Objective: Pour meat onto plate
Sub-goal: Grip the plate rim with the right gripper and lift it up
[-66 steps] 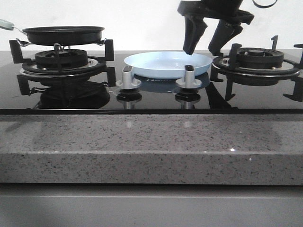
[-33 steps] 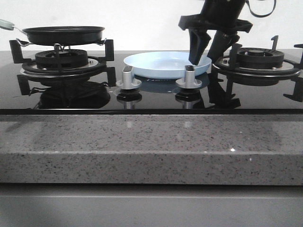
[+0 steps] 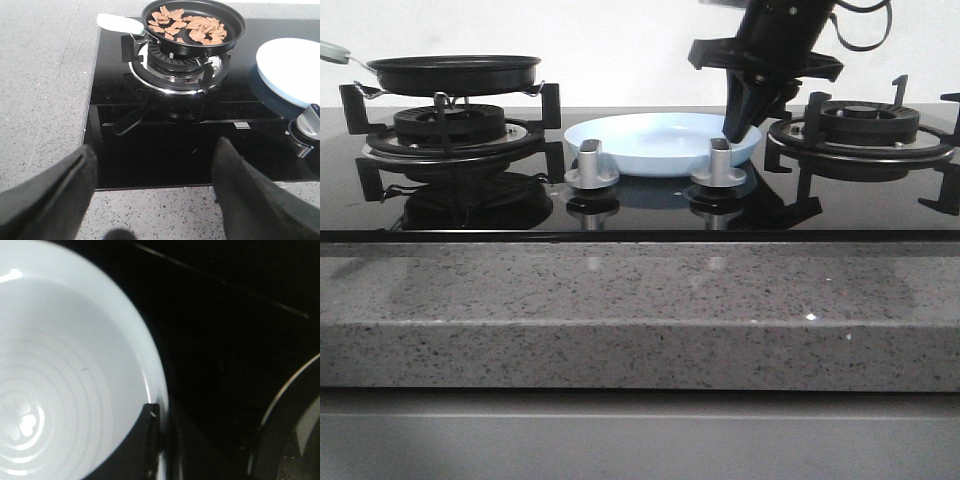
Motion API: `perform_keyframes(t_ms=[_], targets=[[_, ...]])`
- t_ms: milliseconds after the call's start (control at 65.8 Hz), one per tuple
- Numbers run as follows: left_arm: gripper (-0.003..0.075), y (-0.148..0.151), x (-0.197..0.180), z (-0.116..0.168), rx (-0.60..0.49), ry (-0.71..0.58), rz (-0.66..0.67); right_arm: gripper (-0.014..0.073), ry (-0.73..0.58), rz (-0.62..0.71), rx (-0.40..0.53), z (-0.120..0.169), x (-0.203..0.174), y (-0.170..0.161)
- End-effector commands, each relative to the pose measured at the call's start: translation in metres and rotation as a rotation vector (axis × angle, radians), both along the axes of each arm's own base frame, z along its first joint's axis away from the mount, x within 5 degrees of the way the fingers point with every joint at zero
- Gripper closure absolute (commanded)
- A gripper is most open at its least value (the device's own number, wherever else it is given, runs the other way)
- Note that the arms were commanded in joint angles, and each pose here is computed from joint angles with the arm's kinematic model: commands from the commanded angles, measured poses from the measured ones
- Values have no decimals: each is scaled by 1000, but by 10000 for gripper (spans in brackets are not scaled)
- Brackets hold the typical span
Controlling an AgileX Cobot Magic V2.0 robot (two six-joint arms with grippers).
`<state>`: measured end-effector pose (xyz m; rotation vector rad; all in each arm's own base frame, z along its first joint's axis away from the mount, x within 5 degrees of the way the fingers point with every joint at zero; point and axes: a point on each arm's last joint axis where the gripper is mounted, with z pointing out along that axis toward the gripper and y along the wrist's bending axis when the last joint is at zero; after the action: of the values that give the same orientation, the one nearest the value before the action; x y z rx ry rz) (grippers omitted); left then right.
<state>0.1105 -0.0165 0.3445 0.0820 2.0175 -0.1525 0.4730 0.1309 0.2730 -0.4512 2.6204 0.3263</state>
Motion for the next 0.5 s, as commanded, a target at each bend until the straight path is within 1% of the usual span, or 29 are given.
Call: perform_keyframes(t_ms=[0, 30, 182, 380, 486], targets=[[228, -1, 3, 14, -15, -93, -3, 670, -109, -12, 18, 37, -6, -3], [228, -1, 3, 14, -13, -94, -2, 659, -114, -24, 26, 37, -5, -3], [228, -1, 3, 14, -5, -94, -1, 659, -133, -87, 82, 45, -3, -3], [228, 0, 3, 14, -4, -95, -1, 659, -173, -151, 182, 78, -10, -6], [228, 0, 3, 14, -4, -95, -1, 664, -175, -143, 217, 93, -20, -6]])
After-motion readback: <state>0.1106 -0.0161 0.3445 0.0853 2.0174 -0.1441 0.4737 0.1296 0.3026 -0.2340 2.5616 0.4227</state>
